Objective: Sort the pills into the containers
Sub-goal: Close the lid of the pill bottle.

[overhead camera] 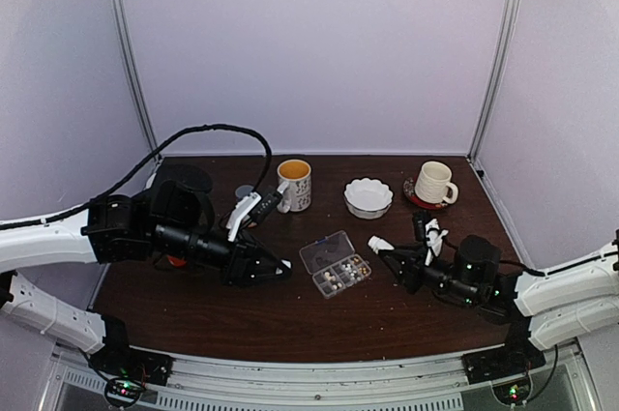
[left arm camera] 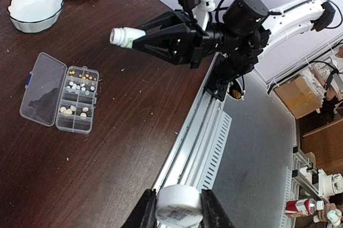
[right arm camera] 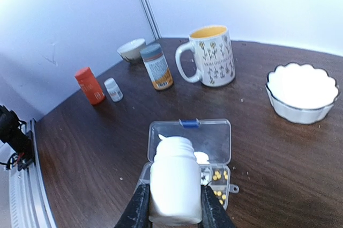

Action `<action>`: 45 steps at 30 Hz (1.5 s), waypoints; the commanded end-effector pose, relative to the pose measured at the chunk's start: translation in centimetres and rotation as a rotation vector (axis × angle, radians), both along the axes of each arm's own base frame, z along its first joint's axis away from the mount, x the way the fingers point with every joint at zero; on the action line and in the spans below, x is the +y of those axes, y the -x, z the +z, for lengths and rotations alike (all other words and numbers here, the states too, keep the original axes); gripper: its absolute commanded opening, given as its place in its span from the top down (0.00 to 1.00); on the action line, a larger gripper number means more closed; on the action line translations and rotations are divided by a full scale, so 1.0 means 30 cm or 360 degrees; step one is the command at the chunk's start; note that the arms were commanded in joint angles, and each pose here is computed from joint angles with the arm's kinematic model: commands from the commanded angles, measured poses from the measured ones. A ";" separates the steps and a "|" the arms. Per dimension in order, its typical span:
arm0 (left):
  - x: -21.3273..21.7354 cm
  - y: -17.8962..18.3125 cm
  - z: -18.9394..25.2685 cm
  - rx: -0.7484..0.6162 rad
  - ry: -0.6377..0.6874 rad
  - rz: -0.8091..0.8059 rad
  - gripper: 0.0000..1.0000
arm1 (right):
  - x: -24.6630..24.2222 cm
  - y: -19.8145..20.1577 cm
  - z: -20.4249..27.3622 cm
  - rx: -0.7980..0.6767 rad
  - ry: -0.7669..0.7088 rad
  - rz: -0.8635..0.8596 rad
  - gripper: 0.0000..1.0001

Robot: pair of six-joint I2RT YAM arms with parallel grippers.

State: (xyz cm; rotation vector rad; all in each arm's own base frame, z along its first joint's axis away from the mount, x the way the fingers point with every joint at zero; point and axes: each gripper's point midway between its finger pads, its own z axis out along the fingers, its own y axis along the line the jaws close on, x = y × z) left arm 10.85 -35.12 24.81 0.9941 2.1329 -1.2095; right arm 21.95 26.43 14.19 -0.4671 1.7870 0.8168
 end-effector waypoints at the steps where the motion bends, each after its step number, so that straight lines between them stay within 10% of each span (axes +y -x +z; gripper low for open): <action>1: -0.027 -0.016 0.080 -0.0035 0.0107 0.0002 1.00 | 0.010 0.026 0.178 -0.0221 -0.0188 0.0071 1.00; 25: -0.046 -0.017 0.118 -0.0019 0.0126 -0.0011 1.00 | -0.125 0.246 0.916 -0.1087 -0.0861 0.0267 1.00; 45: -0.048 -0.021 0.123 -0.0014 0.0116 -0.0002 1.00 | -0.168 0.285 1.120 -0.1085 -0.1210 0.0332 1.00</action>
